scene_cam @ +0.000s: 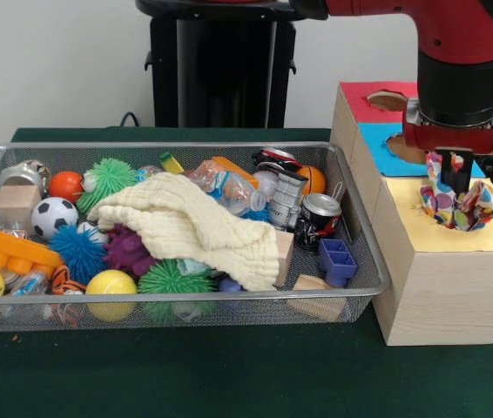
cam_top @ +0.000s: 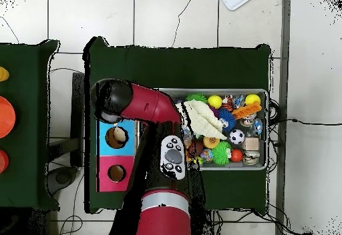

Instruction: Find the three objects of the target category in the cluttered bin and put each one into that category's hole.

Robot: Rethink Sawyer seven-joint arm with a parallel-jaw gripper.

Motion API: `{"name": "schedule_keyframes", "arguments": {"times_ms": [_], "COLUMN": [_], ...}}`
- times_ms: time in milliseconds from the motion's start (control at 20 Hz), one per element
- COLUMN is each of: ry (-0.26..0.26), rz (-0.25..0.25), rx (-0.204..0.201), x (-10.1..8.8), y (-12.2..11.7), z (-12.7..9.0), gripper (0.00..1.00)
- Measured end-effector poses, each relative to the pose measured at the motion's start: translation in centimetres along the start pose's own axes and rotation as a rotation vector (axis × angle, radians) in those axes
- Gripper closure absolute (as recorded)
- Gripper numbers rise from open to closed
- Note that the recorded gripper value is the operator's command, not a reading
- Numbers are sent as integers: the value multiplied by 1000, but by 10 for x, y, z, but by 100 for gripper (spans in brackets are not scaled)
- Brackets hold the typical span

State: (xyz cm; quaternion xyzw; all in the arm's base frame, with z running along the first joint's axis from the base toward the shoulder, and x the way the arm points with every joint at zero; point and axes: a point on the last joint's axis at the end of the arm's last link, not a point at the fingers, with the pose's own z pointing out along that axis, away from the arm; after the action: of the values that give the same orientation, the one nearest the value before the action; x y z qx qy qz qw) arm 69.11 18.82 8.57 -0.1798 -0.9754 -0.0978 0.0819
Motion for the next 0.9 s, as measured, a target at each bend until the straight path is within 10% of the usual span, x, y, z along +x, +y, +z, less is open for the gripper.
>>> {"name": "schedule_keyframes", "arguments": {"times_ms": [450,900], "ry": [-31,-198], "rz": [-2,-2], "rx": [-5,4], "x": [-4,-25], "y": [2,-7], "z": [5,40], "gripper": [100,100]}}
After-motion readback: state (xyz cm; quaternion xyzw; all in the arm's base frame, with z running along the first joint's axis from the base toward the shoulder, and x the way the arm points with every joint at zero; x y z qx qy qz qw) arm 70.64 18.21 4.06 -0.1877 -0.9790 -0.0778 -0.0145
